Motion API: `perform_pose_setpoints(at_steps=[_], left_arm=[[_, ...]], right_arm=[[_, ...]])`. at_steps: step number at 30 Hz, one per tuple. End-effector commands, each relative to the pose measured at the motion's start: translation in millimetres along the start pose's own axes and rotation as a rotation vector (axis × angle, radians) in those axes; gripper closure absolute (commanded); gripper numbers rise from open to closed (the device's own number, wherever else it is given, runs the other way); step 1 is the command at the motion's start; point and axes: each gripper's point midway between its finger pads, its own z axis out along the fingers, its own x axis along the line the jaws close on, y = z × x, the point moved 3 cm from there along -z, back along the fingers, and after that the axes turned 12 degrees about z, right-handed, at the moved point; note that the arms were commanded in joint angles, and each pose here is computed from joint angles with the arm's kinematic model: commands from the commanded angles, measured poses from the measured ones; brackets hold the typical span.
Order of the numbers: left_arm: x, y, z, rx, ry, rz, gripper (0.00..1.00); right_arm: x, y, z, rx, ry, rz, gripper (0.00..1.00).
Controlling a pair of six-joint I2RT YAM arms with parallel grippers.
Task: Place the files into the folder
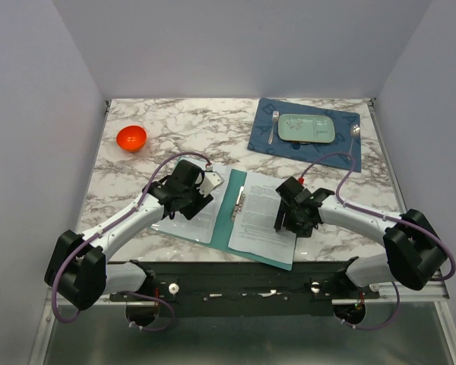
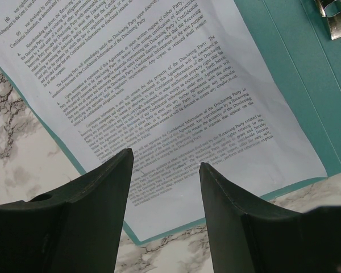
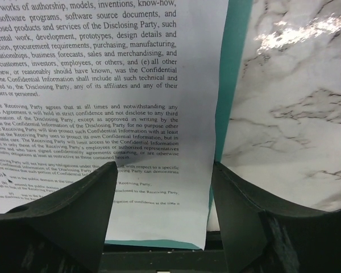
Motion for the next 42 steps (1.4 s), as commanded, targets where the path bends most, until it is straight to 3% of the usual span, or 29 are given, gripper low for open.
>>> perform_pose_setpoints(at_steps=[1, 13, 24, 35, 38, 42], left_arm=[[1, 4, -5, -0.012, 0.009, 0.002, 0.36], [0, 3, -7, -0.015, 0.01, 0.002, 0.36], [6, 0, -8, -0.007, 0.051, 0.016, 0.36], [18, -2, 4, 0.052, 0.107, 0.01, 0.36], [20, -7, 10, 0.066, 0.123, 0.017, 0.36], [25, -12, 21, 0.097, 0.142, 0.012, 0.36]], right_arm=[[11, -7, 0, 0.015, 0.025, 0.027, 0.25], [12, -8, -8, 0.006, 0.017, 0.004, 0.26], [14, 2, -42, 0.005, 0.018, -0.103, 0.23], [61, 16, -66, 0.024, 0.124, -0.168, 0.21], [90, 33, -65, -0.014, 0.193, -0.174, 0.21], [147, 65, -47, -0.024, 0.423, -0.107, 0.22]])
